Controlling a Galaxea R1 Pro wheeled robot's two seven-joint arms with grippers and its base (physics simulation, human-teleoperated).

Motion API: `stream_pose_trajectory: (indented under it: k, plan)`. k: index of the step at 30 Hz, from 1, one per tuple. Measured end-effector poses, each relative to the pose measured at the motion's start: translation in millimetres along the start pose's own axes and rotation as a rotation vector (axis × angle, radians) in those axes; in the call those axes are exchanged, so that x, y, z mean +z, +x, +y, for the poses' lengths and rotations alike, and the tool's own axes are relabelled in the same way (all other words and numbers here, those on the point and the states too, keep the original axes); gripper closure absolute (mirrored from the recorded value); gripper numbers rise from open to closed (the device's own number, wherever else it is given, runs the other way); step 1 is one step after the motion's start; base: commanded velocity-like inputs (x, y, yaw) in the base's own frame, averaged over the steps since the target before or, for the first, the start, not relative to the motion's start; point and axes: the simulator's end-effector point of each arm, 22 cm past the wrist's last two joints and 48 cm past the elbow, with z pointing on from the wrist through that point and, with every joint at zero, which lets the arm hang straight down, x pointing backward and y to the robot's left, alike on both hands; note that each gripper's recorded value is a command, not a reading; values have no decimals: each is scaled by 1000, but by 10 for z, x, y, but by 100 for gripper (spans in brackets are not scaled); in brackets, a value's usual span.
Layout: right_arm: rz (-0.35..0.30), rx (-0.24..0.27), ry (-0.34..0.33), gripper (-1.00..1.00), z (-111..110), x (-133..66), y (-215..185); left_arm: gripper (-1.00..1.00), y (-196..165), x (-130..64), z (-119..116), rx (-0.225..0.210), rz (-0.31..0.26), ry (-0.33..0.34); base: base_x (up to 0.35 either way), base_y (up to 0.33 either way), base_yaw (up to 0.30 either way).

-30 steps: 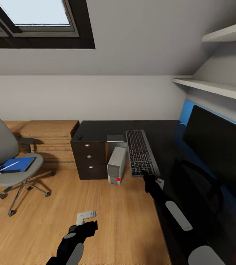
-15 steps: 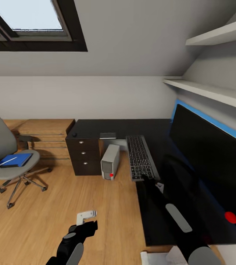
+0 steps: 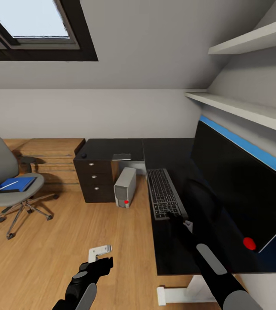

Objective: In the bedroom, organize the workspace by keeping the computer under the desk, ensuring the monitor is on the desk, placing the keyboard on the desk next to the monitor, placing the mouse on the desk next to the keyboard, moving the folder from the swivel chair onto the desk next to the mouse, stacking the notebook on top of the folder with the pen on top of the notebook, and positioning the swivel chair next to the desk.

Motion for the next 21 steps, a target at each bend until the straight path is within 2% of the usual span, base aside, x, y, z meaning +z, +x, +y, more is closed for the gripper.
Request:
stream_pose_trajectory:
  k: [12,21]
  plan:
    - [-7,4,34,100,-133,-14,-29,-100,10,5,9,1,2,-3,0,-188,0]
    - [-8,6,34,100,-131,-10,-20,-100,0,3,11,-3,0,-2,0,-26,0]
